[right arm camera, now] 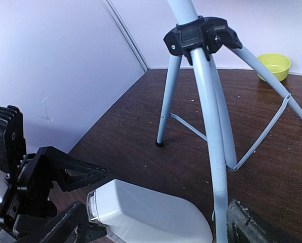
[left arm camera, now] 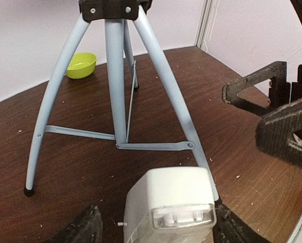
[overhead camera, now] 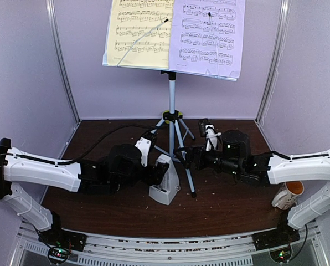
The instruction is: Set up the instrument practice props
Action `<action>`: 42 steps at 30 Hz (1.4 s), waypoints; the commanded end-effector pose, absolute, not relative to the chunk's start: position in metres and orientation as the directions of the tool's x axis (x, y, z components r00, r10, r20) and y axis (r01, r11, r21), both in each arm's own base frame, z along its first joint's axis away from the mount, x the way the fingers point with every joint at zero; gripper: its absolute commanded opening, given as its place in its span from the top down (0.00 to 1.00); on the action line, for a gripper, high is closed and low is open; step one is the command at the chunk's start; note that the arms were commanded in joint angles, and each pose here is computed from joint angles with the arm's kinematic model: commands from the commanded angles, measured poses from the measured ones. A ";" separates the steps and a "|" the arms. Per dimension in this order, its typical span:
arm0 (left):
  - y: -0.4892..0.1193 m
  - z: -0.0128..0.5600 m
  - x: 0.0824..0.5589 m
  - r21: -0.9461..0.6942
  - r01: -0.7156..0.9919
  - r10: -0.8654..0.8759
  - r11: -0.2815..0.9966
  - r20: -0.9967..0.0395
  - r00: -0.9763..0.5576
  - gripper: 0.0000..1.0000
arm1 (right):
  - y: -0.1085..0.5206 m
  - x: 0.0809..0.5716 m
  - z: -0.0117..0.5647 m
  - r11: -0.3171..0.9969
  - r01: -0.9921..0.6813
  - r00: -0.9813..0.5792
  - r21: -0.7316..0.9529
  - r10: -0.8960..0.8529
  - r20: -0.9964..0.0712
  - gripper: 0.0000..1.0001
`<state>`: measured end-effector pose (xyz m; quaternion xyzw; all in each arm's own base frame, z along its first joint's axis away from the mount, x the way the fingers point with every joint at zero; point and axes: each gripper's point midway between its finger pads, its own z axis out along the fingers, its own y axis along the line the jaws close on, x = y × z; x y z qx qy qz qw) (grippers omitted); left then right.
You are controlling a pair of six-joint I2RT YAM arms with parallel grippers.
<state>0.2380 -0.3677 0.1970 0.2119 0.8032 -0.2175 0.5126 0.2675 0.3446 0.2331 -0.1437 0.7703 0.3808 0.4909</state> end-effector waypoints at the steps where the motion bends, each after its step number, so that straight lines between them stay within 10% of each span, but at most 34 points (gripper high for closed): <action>1: -0.372 0.207 0.241 -0.149 0.566 0.083 0.811 -0.928 -0.364 0.26 | 0.355 0.268 0.237 0.643 -0.618 -0.490 0.451 0.134 -0.862 0.05; 23: -0.382 0.205 0.236 -0.082 0.643 0.157 0.761 -0.940 -0.304 0.61 | 0.358 0.268 0.234 0.633 -0.621 -0.507 0.462 0.125 -0.853 0.05; 42: -0.395 0.211 0.217 -0.044 0.847 0.205 0.529 -0.962 -0.178 0.70 | 0.379 0.261 0.225 0.563 -0.637 -0.579 0.527 0.103 -0.809 0.09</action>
